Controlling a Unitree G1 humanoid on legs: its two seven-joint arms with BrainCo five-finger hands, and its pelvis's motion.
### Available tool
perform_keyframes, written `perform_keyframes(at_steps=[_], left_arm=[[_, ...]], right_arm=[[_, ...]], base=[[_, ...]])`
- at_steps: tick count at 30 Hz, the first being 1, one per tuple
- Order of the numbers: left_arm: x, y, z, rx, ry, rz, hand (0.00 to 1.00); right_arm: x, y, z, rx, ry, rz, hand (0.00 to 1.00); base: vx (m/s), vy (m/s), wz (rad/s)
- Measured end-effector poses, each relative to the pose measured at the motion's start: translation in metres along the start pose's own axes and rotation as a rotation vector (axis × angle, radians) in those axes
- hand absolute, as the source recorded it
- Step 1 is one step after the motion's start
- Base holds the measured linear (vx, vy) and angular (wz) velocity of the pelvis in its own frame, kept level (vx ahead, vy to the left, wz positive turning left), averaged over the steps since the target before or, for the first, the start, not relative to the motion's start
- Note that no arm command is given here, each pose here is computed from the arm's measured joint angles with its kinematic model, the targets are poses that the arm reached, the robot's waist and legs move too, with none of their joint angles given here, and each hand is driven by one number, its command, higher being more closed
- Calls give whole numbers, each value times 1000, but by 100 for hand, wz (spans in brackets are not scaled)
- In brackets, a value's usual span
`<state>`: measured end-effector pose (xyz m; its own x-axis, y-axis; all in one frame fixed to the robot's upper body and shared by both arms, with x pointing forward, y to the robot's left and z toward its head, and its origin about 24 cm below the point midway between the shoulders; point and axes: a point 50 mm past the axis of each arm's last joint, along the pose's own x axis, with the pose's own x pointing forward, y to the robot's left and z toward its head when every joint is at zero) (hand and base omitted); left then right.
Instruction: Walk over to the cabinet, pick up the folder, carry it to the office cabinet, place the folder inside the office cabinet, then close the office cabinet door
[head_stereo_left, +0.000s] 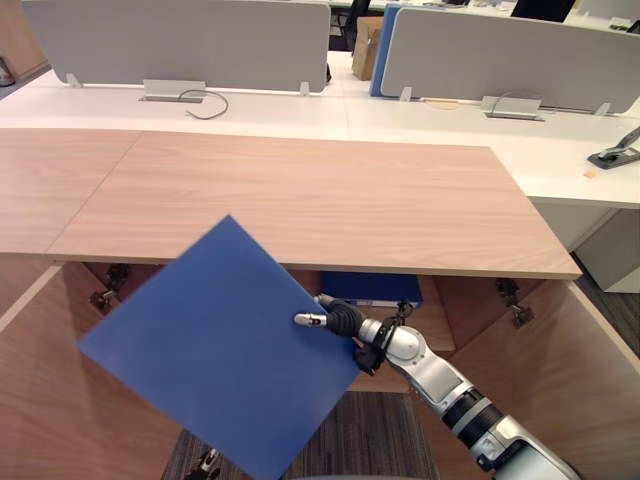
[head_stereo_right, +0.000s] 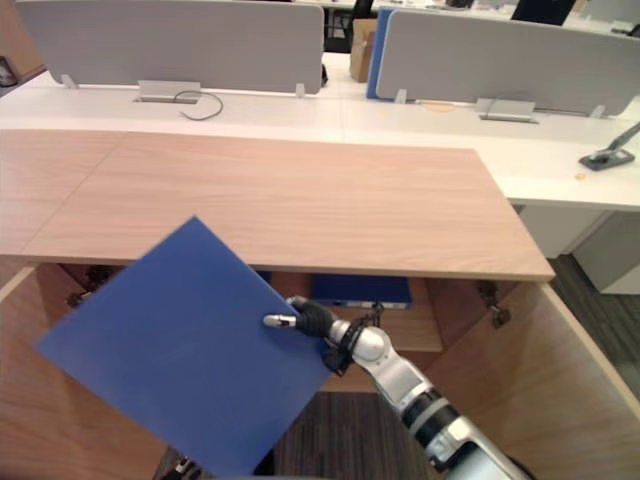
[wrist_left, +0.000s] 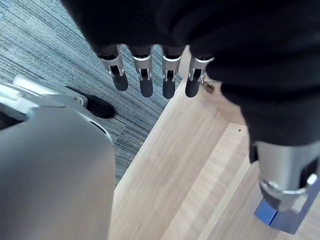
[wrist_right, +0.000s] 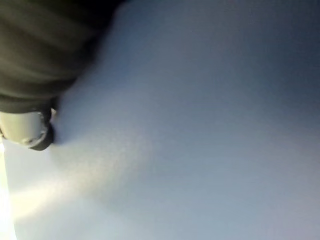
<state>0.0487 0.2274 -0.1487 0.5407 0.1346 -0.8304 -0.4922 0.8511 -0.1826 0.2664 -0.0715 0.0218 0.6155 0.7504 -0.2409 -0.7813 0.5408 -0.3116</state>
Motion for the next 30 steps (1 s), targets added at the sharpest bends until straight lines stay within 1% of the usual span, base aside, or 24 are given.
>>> perform_keyframes(at_steps=[2,5,6,10,13,17,20,22,25,26,27,29,30], left_arm=[[0,1,1,2,-4,4,0],[0,1,1,19,-3,2,0],[0,1,1,38,1,0,0],[0,1,1,44,1,2,0],[0,3,-1,48,12,11,0],[1,2,1,54,8,8,0],[3,-1,5,58,-7,1,0],[4,-2,6,58,-11,-3,0],[4,-3,6,59,-10,-5,0],[4,-3,6,58,-11,-4,0],[5,-3,7,58,-12,-2,0],[5,-4,8,57,-15,4,0],[6,-5,8,47,-19,11,0]], right_arm=[[0,6,-5,-65,19,38,100],[2,14,-19,-112,89,71,100],[0,13,-29,-159,147,71,100],[-8,9,-51,-339,289,85,100],[-9,7,-56,-407,325,82,100],[-8,2,-65,-461,381,78,100],[-11,-4,-74,-426,431,48,100],[-15,-11,-84,-286,470,-30,100],[-27,-28,-98,41,496,-277,100],[-33,-36,-105,266,472,-442,100],[-36,-38,-108,372,459,-510,100],[-40,-43,-113,658,394,-695,100],[-40,-45,-112,839,321,-792,100]], base=[[49,-14,20],[35,-20,11],[32,-22,13],[-1,-11,8],[0,0,0],[6,-15,4],[3,-16,6],[4,-17,8],[16,-15,11],[25,-14,5],[0,0,0],[0,0,0],[0,0,0]])
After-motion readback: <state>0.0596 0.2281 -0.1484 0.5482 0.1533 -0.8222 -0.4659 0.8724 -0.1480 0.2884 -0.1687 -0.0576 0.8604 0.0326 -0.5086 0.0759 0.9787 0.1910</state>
